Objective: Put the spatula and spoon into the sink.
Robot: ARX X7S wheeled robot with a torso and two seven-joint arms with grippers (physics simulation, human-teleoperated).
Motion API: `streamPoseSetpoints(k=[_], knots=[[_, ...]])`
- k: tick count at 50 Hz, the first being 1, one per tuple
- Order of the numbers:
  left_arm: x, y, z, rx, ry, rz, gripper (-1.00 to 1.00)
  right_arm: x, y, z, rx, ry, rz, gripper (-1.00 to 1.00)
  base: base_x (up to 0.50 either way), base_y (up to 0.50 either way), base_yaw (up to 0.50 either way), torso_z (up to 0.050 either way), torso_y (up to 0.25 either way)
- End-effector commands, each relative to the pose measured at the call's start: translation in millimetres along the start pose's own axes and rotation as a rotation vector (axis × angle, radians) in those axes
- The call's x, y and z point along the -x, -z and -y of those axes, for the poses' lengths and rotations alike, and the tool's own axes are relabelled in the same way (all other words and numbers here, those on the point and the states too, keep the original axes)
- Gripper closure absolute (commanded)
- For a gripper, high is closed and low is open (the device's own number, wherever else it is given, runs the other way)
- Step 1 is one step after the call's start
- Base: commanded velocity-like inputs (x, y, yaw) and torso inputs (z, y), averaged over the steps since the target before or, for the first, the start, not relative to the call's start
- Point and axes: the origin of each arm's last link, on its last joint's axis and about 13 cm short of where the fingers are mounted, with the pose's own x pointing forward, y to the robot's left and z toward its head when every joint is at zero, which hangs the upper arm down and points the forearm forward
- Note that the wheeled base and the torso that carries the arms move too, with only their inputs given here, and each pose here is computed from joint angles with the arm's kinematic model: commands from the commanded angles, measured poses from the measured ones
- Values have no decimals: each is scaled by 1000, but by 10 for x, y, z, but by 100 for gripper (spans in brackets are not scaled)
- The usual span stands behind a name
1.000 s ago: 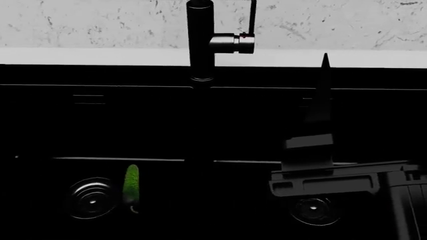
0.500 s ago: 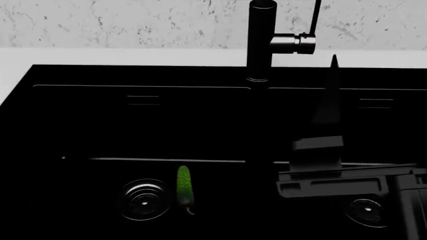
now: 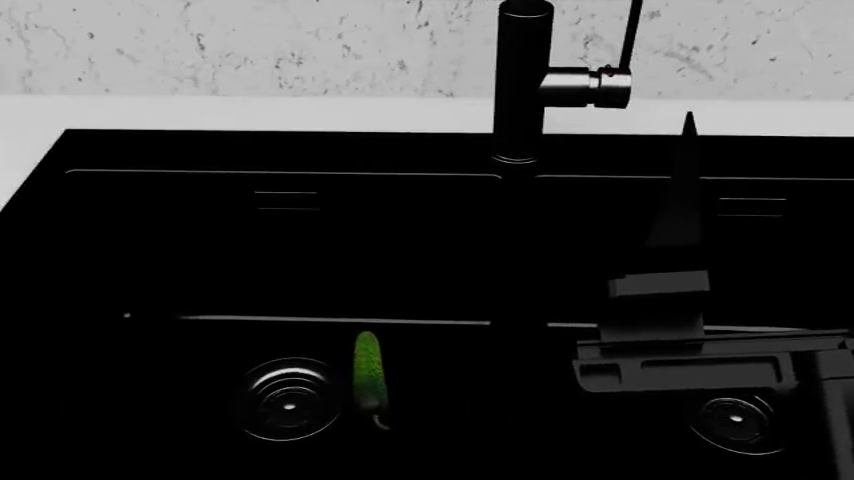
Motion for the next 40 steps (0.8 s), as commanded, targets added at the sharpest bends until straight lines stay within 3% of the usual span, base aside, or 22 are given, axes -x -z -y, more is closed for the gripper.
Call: streamPoseSetpoints(k=[1,2,3,7,13,14,21,24,29,34,40], knots=[[-73,-345,-310,52,-155,-225,-100,-7,35,16,-16,3,-10,-100,0,0,0,0,0],[-59,-370,-300,48,-140,-217,-100,-10,32,17,-14,5,-11,-100,0,0,0,0,0],[-53,-390,-309,-6,-134,-195,-100,-11,28,16,-16,4,-9,-100,0,0,0,0,0],[-94,-552,-364,13,-166,-231,-100,-14,43,18,-16,4,-14,-100,0,0,0,0,0],[-213,-810,-398,18,-171,-155,-100,-10,85,22,-28,2,-17,-100,0,0,0,0,0],[-242,-860,-400,48,-172,-148,-100,-14,93,25,-26,2,-20,-100,0,0,0,0,0],[-342,-951,-412,48,-192,-169,-100,-15,113,35,-28,3,-23,-100,0,0,0,0,0],[-392,-975,-431,84,-172,-214,-100,-23,134,29,-31,0,-26,-100,0,0,0,0,0],[-497,-888,-430,70,-108,-288,-100,-34,161,25,-39,-6,-31,-100,0,0,0,0,0],[-527,-764,-400,99,-116,-351,-100,-21,175,35,-39,-3,-33,-100,0,0,0,0,0],[-487,-724,-436,73,-149,-376,-100,-18,207,28,-46,-3,-35,-100,0,0,0,0,0]])
